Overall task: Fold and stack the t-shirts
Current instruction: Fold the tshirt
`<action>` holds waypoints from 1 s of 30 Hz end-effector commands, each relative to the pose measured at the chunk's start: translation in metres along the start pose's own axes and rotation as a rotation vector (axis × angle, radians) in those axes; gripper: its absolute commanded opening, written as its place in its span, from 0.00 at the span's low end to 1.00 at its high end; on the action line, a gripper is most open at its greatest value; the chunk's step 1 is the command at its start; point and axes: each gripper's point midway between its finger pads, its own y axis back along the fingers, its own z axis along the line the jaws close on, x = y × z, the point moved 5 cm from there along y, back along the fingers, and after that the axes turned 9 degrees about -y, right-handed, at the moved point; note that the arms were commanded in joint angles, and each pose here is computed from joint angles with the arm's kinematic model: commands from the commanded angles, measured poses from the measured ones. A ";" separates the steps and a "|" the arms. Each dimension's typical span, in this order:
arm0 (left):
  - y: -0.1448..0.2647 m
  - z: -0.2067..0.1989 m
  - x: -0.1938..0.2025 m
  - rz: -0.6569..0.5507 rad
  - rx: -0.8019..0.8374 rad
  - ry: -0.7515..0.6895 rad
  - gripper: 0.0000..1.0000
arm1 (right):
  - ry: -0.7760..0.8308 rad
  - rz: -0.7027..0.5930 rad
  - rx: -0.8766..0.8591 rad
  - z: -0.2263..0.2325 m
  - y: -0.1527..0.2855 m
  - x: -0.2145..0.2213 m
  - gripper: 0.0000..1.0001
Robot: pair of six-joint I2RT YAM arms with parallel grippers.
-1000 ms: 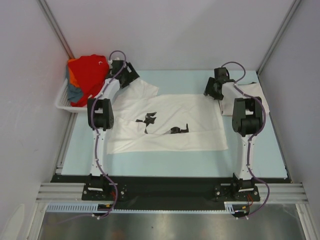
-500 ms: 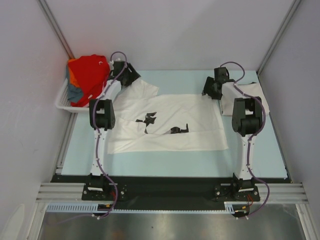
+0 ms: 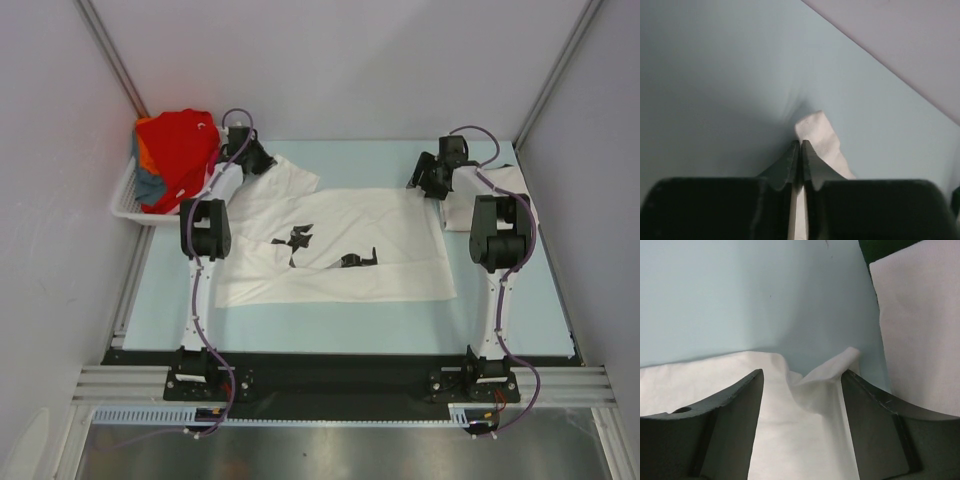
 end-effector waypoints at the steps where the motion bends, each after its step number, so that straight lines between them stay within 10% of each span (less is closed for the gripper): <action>1: 0.000 0.005 -0.003 0.005 0.023 0.024 0.02 | -0.004 -0.039 0.031 -0.002 0.011 -0.007 0.70; 30: 0.051 0.028 -0.071 -0.154 0.059 0.060 0.00 | 0.004 -0.056 0.171 -0.027 -0.015 -0.019 0.60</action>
